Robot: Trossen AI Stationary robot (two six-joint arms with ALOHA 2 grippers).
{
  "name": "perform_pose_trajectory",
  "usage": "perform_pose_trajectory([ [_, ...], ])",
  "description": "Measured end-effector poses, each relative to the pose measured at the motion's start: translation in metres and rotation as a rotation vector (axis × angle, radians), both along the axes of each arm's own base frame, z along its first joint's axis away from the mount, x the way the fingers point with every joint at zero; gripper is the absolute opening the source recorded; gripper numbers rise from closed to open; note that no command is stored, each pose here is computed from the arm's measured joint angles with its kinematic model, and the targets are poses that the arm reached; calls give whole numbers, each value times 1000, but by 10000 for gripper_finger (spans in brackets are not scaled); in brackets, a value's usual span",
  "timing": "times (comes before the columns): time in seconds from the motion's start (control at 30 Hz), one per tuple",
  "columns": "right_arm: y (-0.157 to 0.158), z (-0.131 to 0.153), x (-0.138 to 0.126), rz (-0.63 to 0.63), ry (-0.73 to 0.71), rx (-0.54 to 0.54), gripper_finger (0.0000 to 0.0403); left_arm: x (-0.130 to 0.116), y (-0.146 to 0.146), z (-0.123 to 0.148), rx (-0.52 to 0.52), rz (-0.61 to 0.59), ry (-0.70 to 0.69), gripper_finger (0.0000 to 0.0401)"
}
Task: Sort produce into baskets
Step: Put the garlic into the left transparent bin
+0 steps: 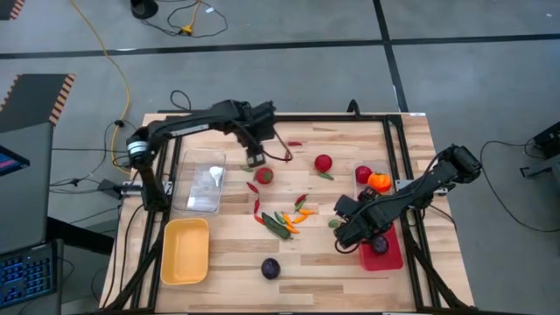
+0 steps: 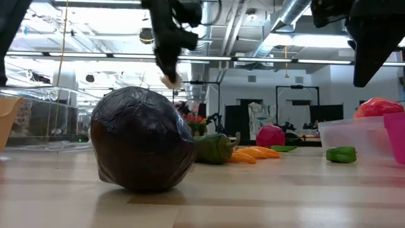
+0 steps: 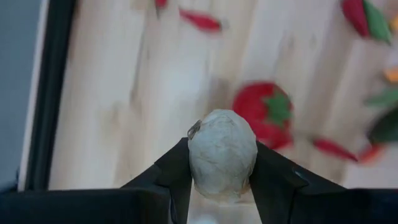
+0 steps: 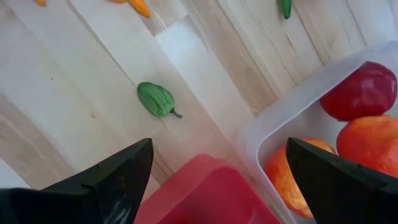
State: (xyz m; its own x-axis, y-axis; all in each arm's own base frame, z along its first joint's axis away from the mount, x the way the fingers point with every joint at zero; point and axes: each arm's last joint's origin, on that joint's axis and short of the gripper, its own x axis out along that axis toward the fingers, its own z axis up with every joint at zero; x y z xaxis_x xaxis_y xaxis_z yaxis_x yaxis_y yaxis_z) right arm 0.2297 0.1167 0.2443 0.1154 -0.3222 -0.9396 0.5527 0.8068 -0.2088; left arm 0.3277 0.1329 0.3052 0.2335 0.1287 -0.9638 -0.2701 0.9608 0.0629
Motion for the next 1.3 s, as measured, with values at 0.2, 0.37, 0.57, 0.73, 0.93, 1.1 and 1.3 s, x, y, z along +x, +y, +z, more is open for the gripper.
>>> perform_pose_trajectory([
  [0.2, 0, 1, 9, 69, -79, -43, 395, -29, -31, 26, -41, 37, 76, 122],
  [0.37, -11, 2, 21, 118, -134, -98, 395, -55, -56, 33, -29, 84, 131, 122],
  [0.57, -36, 3, 36, 152, -130, -131, 395, -96, -79, 24, -48, 183, 155, 122],
  [0.73, -62, 4, 47, 175, -115, -155, 395, -123, -87, 6, -61, 254, 172, 122],
  [0.93, -96, 5, 58, 170, -122, -181, 395, -138, -90, -21, -112, 263, 267, 123],
  [1.1, -119, 6, 62, 170, -118, -205, 395, -143, -92, -42, -129, 204, 343, 128],
  [1.3, -145, 6, 62, 90, -115, -209, 395, -148, -92, -57, -101, 206, 394, 182],
])
